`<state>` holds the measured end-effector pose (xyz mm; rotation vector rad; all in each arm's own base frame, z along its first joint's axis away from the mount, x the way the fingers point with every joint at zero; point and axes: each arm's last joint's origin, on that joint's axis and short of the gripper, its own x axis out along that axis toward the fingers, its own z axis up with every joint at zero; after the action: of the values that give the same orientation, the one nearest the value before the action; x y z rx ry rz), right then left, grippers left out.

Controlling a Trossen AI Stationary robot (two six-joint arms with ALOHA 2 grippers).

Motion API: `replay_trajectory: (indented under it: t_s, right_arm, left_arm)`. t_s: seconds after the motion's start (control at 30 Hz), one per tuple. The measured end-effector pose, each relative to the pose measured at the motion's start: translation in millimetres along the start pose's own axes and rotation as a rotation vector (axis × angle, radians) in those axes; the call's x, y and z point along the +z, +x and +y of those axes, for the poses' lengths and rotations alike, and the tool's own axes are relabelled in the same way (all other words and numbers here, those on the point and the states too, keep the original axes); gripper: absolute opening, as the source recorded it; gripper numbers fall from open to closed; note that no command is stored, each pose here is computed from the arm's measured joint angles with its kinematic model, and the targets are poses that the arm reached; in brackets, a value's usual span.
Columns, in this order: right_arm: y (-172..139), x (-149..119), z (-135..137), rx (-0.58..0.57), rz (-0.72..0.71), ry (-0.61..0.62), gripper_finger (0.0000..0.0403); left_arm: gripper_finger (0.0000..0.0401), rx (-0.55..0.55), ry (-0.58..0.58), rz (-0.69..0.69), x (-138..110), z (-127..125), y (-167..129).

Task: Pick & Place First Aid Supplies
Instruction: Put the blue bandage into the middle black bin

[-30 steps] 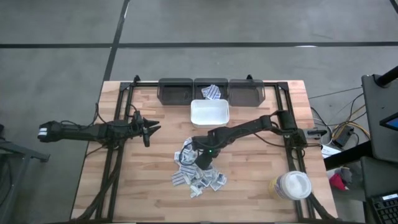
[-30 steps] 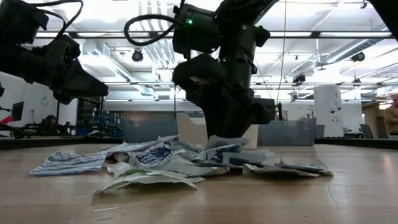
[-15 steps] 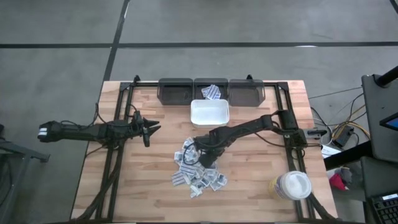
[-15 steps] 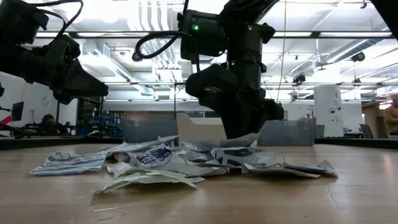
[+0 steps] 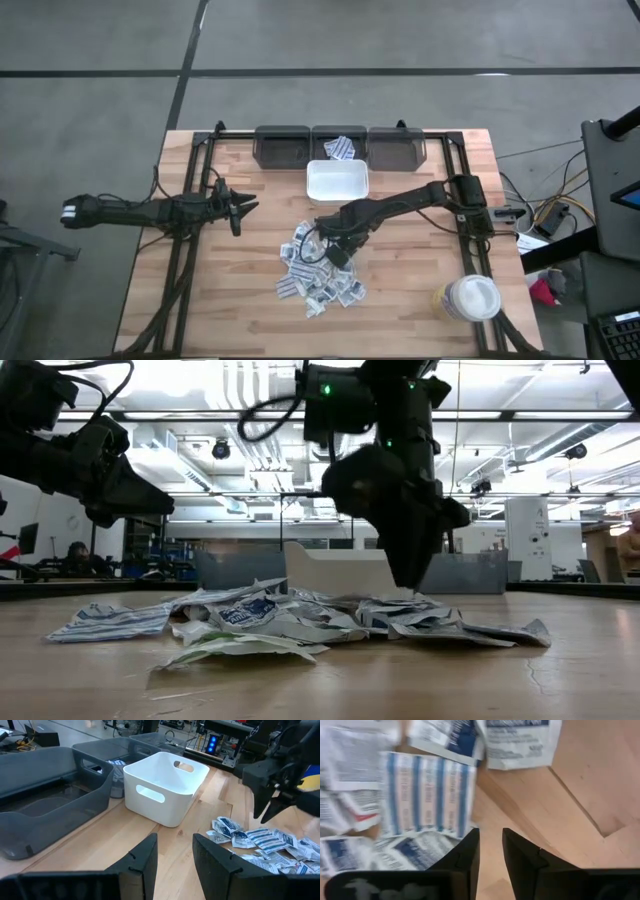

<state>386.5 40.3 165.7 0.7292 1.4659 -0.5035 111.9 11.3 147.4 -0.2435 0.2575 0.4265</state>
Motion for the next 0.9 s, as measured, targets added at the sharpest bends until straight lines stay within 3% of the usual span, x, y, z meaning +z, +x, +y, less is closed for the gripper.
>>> replay_trajectory:
  t_s: [0.4, 0.67, 0.9]
  right_arm:
    - [-8, 11, 11, 0.137, -0.123, -0.044, 0.009]
    - [17, 15, 11, 0.098, -0.092, -0.048, 0.0106]
    - [14, 15, 11, 0.107, -0.089, -0.047, 0.0107]
  left_arm:
    - [0.0124, 0.0, 0.0, 0.0, 0, 0, 0]
    - [0.0124, -0.001, -0.001, -0.001, 0, 0, 0]
    - [0.0124, -0.001, -0.001, -0.002, 0, 0, 0]
